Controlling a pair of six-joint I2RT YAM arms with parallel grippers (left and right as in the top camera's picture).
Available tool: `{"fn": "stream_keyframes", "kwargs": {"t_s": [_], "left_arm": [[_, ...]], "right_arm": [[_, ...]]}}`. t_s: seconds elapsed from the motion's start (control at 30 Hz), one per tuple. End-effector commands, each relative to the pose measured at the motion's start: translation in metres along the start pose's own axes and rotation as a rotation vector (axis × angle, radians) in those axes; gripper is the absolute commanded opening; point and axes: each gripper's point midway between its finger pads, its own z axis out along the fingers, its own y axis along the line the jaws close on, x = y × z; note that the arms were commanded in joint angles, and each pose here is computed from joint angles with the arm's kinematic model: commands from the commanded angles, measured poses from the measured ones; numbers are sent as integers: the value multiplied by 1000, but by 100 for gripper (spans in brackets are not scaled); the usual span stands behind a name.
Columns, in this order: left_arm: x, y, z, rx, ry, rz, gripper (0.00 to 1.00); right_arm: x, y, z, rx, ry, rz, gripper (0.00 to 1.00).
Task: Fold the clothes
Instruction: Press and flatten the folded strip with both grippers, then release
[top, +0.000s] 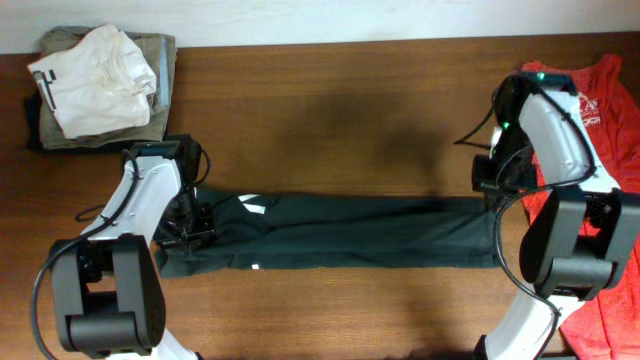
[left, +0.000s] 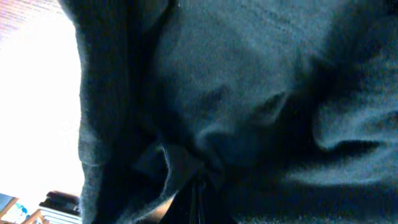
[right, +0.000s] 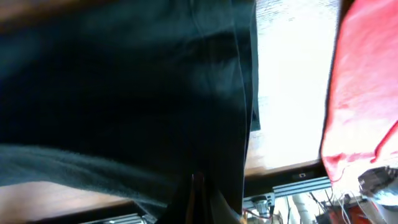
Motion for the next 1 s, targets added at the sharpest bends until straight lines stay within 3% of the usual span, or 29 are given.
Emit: {"fn": "stream_keyframes", "kwargs": {"t_s": [0.0, 0.03, 0.07, 0.1, 0.13, 0.17, 0.27, 0.37, 0.5, 0.53, 0.6, 0.63, 0.67, 0.8, 0.97], "left_arm": [[-3, 1, 1, 3, -23, -39, 6], [-3, 1, 2, 3, -24, -39, 20], [-3, 1, 2, 3, -24, -39, 63], [-3, 1, 2, 4, -26, -39, 65], [-4, 0, 2, 4, -31, -40, 65], [-6, 0, 2, 4, -40, -41, 65], [-18, 0, -13, 16, -83, -47, 64], [-32, 0, -46, 36, -153, -56, 64], [-50, -4, -78, 76, -255, -58, 63], [-52, -11, -79, 109, -260, -21, 53], [-52, -32, -80, 220, -255, 67, 24], [-49, -42, -79, 270, -245, 103, 12], [-46, -43, -74, 273, -232, 109, 1], [-37, -45, -40, 263, -183, 116, 1], [-28, -47, -6, 257, -153, 116, 1]], "right_arm": [[10, -4, 22, 30, 38, 7, 4], [11, -4, 30, 32, 49, 8, 5], [11, -4, 34, 32, 52, 8, 9], [10, -4, 35, 31, 49, 9, 18], [9, -4, 35, 30, 41, 8, 35], [7, -4, 33, 27, 34, 10, 58], [0, -10, 22, 12, 5, 35, 64], [-6, -21, 7, -8, -22, 74, 84], [-10, -21, 1, -26, -38, 81, 93], [-12, -15, 1, -53, -47, 75, 93], [-16, -3, 1, -88, -63, 58, 54], [-17, 3, 2, -87, -69, 45, 29], [-17, 8, 4, -82, -70, 30, 18], [-14, 27, 11, -62, -75, -30, 7], [-15, 52, 36, -87, -81, -84, 6]]}}
